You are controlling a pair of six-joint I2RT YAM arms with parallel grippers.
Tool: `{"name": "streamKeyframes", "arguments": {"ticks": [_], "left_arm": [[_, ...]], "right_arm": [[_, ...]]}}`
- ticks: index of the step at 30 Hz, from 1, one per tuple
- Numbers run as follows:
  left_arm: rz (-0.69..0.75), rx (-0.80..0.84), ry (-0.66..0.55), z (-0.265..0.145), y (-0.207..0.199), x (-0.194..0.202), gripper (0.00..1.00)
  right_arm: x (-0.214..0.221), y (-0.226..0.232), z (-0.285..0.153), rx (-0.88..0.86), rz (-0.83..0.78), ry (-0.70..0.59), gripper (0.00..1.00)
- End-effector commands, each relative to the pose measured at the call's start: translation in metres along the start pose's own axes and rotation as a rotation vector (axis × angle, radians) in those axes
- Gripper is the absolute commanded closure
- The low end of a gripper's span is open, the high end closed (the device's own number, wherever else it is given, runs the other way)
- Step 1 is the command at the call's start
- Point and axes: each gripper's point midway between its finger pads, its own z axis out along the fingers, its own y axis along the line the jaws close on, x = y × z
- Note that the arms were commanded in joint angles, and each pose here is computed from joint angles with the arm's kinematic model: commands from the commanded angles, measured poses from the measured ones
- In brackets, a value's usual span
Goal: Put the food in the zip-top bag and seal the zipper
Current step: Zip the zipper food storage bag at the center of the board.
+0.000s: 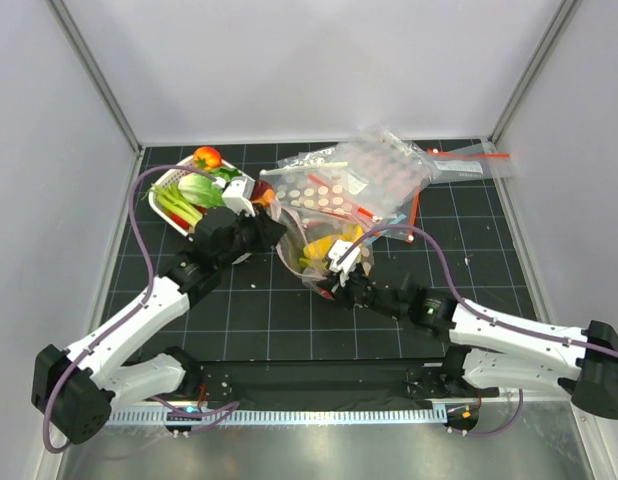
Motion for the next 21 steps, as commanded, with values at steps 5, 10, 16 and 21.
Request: {"name": "streamKeyframes", "arguments": {"ticks": [5, 10, 16, 21], "left_arm": [[0.123, 0.047, -0.107, -0.026, -0.036, -0.032, 0.29], [0.176, 0.075, -0.177, -0.053, -0.055, -0.045, 0.1], [0.234, 0.123, -0.234, -0.077, -0.07, -0.053, 0.0], [0.293, 0.199, -0.25, -0.087, -0.089, -0.053, 0.0]], "right_arm": [[-0.083, -0.008, -0.046, 0.031, 0.14, -0.14, 0.99], [-0.093, -0.015, -0.079, 0.063, 0.184, -0.048, 0.99], [-0.093, -0.018, -0.1, 0.088, 0.241, 0.03, 0.99], [-0.089, -0.012, -0.107, 0.055, 0.254, 0.067, 0.99]]}}
